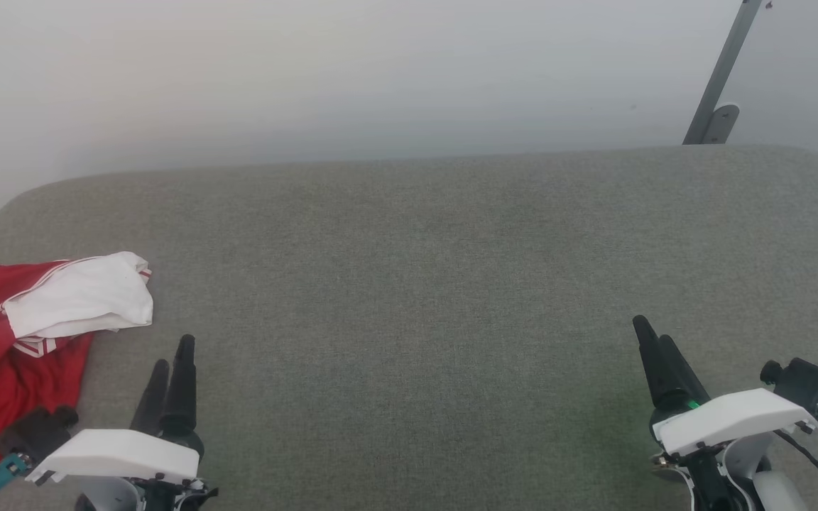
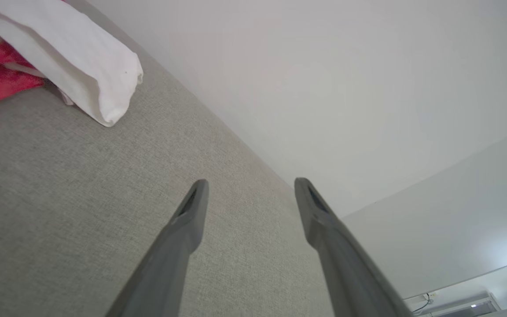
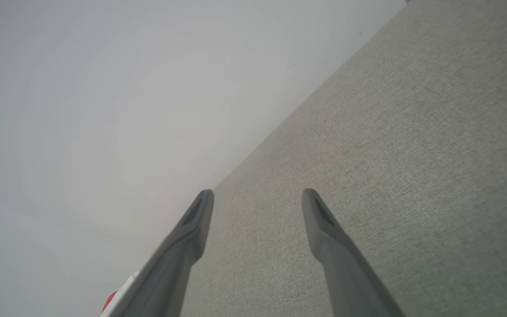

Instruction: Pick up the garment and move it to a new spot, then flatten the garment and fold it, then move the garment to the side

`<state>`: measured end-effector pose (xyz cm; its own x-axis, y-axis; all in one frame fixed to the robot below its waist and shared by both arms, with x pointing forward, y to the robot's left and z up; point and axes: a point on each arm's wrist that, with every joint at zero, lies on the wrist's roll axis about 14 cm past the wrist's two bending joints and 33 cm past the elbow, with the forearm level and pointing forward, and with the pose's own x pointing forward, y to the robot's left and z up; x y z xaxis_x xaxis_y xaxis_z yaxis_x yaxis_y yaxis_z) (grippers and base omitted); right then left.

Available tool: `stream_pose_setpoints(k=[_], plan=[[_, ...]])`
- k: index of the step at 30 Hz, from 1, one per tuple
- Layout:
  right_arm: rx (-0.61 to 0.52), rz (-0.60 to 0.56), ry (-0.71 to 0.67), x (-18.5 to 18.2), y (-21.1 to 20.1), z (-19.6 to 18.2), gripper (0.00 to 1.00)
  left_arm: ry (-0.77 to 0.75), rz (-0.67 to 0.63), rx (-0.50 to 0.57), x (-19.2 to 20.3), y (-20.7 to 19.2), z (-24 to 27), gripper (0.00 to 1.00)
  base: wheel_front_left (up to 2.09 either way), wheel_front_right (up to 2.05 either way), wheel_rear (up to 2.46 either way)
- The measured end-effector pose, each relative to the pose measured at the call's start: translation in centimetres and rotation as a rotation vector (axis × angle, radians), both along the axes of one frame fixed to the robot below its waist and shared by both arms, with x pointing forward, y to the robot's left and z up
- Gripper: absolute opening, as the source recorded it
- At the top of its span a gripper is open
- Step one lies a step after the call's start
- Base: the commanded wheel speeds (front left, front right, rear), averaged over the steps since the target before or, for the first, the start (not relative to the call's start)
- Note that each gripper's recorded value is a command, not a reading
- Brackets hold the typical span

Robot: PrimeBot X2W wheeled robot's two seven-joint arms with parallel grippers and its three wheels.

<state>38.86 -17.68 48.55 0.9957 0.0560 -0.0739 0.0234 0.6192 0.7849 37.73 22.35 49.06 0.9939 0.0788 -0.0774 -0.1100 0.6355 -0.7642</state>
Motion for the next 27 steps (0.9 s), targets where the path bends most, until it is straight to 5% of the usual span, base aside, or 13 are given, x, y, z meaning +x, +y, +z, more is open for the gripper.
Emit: stream_pose_setpoints(k=[27], plan=[[-0.321, 0.032, -0.066, 0.4, -0.3, 1.0, 1.0, -0.058, 0.04, 0.36, -0.2, 2.4, 1.5, 1.0, 0.0, 0.0, 0.0]])
